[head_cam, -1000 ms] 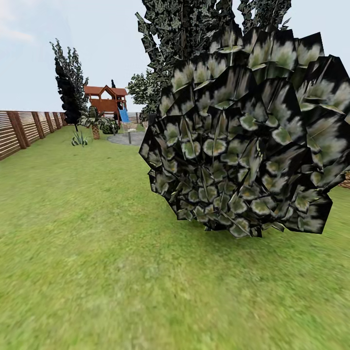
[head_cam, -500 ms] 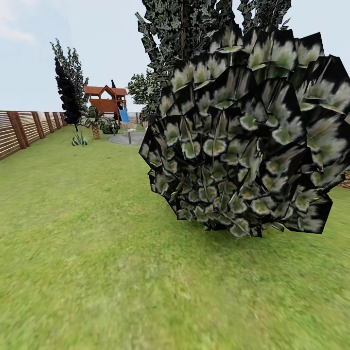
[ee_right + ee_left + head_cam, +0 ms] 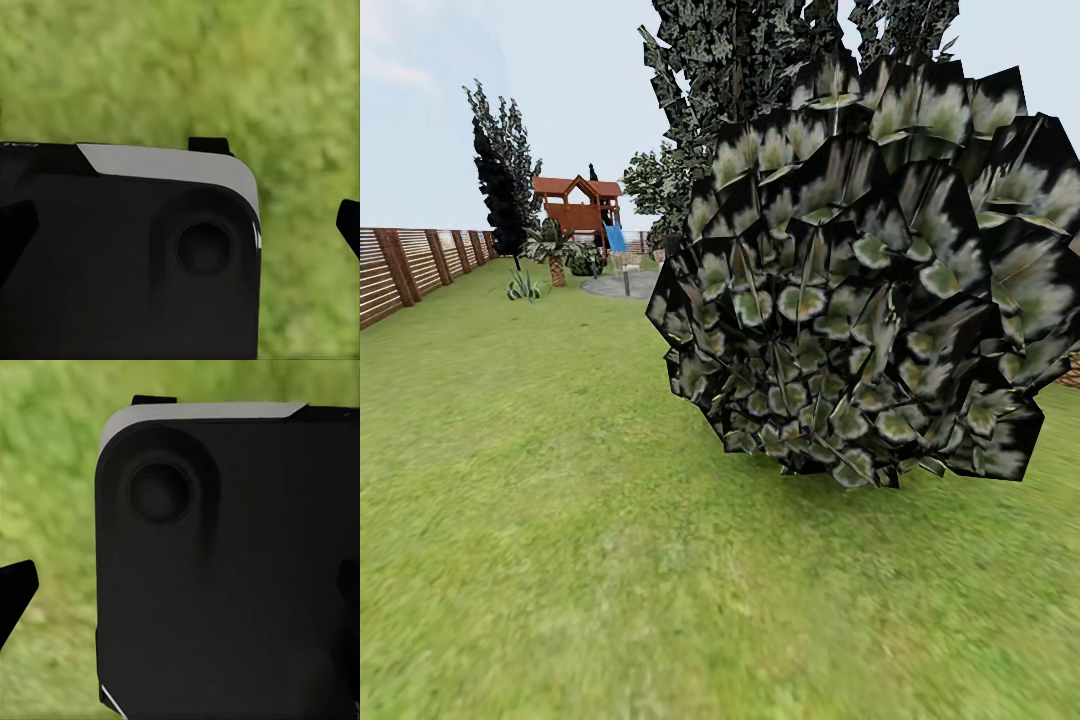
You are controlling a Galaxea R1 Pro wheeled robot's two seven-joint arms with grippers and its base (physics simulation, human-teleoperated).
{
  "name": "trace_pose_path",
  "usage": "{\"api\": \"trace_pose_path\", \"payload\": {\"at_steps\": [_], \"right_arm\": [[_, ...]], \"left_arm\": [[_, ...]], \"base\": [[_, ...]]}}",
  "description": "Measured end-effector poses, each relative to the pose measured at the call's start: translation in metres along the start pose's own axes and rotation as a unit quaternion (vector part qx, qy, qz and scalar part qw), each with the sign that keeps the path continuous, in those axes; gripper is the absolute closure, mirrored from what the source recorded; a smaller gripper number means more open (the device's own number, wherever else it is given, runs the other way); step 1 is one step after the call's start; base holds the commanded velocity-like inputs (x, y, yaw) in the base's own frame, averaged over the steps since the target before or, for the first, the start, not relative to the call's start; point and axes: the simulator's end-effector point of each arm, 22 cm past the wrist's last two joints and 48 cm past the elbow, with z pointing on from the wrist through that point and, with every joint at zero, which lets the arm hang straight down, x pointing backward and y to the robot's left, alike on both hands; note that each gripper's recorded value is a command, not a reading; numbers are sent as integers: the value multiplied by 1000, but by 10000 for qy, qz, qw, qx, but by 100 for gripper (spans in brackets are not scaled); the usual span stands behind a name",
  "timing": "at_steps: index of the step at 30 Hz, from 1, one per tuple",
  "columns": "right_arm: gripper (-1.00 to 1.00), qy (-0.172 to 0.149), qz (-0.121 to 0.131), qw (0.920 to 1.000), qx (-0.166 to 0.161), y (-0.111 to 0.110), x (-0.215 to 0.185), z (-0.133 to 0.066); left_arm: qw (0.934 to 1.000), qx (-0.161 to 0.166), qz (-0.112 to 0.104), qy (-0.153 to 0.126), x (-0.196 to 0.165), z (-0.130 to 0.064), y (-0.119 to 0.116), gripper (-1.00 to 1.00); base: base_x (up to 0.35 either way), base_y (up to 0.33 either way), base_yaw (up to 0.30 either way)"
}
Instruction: Take the three Easter eggs out of the wicker basket on the lawn in the garden, then place them on the lawn next to a single tree (choose any tree) so that all three eggs are next to the same tree and none are left in the basket.
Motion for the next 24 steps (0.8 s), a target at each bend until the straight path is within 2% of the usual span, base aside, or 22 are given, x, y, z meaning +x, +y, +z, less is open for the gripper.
{"api": "trace_pose_path", "payload": {"at_steps": [8,24], "right_arm": [[-100,6,4,10000,15,-3,1,0],[-100,-5,8,10000,21,-4,0,0]], "left_arm": [[10000,0,-1,-1,0,0,0,-100],[10000,-7,0,0,0,0,0,-100]], "base": [[0,0,-9],[0,0,-273]]}}
